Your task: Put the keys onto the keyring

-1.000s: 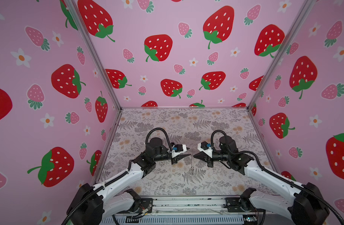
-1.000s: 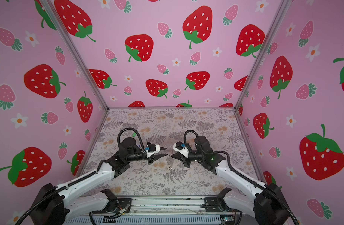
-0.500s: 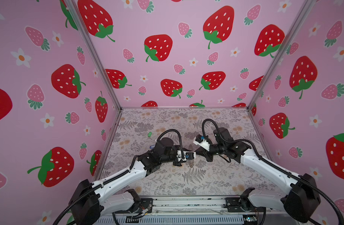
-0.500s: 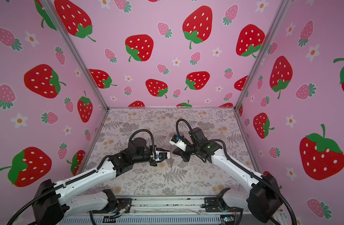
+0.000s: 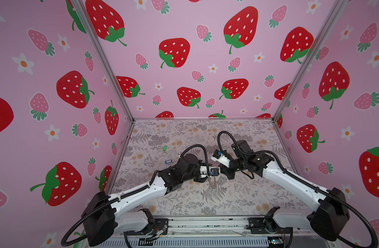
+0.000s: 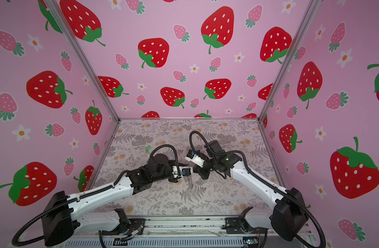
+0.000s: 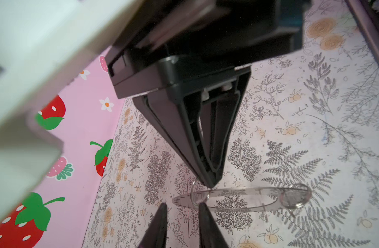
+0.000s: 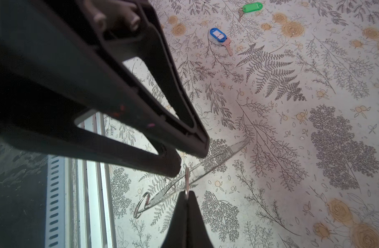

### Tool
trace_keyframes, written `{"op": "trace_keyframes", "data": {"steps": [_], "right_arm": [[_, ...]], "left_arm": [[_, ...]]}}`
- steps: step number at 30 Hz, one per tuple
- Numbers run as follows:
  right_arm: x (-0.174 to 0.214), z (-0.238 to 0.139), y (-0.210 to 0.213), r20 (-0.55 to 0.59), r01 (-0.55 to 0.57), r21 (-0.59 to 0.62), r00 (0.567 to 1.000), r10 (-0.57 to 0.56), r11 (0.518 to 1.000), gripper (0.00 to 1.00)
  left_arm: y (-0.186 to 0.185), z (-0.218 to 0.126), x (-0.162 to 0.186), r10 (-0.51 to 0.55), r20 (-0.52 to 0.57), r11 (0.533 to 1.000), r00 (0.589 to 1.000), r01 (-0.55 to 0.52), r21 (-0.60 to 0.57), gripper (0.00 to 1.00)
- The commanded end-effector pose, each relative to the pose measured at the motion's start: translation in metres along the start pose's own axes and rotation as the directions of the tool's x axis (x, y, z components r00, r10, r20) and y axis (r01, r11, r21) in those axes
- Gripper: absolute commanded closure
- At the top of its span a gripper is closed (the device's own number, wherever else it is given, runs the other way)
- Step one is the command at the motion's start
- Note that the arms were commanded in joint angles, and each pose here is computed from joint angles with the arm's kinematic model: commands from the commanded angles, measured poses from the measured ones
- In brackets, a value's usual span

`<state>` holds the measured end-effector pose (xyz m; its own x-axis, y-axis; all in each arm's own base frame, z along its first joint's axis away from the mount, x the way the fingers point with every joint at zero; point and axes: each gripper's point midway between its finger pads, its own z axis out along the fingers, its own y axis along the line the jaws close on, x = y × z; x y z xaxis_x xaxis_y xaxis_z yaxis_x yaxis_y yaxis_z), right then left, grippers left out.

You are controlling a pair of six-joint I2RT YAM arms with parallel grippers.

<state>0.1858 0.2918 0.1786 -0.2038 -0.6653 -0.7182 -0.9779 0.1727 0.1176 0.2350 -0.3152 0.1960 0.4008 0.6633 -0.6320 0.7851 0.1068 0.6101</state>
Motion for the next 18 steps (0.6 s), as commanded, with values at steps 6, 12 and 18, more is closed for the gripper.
{"op": "trace_keyframes", "data": {"steps": [6,12,18], "right_arm": [[-0.012,-0.003,0.002,0.003,0.041,-0.003,0.999,-0.041,0.999,1.0],[-0.013,-0.001,0.001,-0.011,0.048,0.004,0.999,-0.048,0.999,1.0],[-0.016,-0.003,0.0,-0.009,0.064,0.02,0.998,-0.064,0.998,1.0]], "left_arm": [[0.016,0.0,-0.023,-0.015,0.064,0.999,0.998,0.017,-0.032,0.75],[0.013,0.004,-0.023,-0.021,0.058,1.0,0.998,0.022,-0.011,0.81],[0.008,0.006,-0.019,-0.021,0.036,1.0,0.999,0.021,0.017,0.82]]}}
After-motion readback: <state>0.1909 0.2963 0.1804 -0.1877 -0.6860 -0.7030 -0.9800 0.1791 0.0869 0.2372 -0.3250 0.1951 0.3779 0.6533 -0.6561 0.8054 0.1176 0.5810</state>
